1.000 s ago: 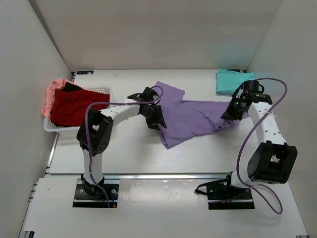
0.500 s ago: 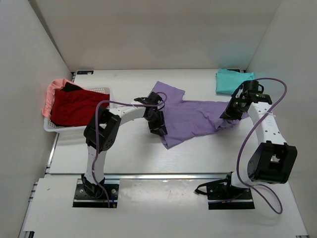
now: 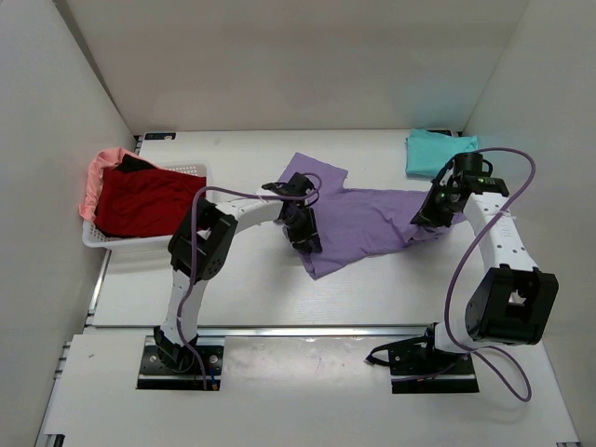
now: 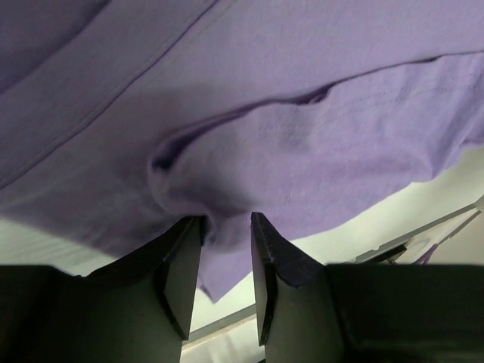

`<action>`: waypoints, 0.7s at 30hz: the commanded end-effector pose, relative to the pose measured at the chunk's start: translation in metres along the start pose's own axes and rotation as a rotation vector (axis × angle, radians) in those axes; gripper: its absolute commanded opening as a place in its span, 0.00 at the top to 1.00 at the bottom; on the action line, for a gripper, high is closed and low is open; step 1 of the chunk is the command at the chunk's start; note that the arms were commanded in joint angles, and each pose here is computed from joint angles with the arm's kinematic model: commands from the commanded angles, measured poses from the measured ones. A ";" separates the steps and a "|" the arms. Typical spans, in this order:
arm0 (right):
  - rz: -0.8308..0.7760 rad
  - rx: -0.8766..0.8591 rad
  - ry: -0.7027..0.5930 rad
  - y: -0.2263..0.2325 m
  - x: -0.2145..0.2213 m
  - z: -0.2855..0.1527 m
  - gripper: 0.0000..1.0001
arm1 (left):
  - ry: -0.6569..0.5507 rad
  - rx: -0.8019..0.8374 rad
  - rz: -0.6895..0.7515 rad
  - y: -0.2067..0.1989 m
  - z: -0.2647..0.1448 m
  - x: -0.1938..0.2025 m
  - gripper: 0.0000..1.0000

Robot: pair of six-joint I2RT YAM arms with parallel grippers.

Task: Fold and stack the t-shirts
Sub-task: Flatten out the tshirt

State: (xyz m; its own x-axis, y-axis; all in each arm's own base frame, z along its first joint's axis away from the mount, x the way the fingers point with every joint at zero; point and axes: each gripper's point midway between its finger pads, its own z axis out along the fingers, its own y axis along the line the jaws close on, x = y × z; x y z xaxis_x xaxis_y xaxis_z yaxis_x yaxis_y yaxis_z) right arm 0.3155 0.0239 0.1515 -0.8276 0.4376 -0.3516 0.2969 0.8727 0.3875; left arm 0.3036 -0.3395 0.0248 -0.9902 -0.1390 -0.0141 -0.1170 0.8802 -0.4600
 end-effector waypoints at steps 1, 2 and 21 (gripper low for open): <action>-0.025 -0.022 -0.025 0.007 -0.004 -0.001 1.00 | -0.006 0.041 0.016 -0.022 0.000 0.000 0.57; -0.033 -0.020 -0.026 0.007 -0.004 0.000 1.00 | -0.001 0.040 0.015 -0.021 0.001 0.001 0.58; -0.082 -0.042 -0.348 0.029 -0.093 -0.089 1.00 | -0.729 0.240 0.070 -0.064 -0.337 -0.176 1.00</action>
State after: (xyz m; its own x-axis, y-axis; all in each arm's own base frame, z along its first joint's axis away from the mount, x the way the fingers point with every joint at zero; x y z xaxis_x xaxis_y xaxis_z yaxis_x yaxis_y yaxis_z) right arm 0.3493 0.0042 0.2181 -0.7386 0.4340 -0.5159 0.2485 0.8866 0.3901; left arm 0.4740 -0.2795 0.2743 -0.7953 -0.3619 -0.4864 0.0215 0.7849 -0.6192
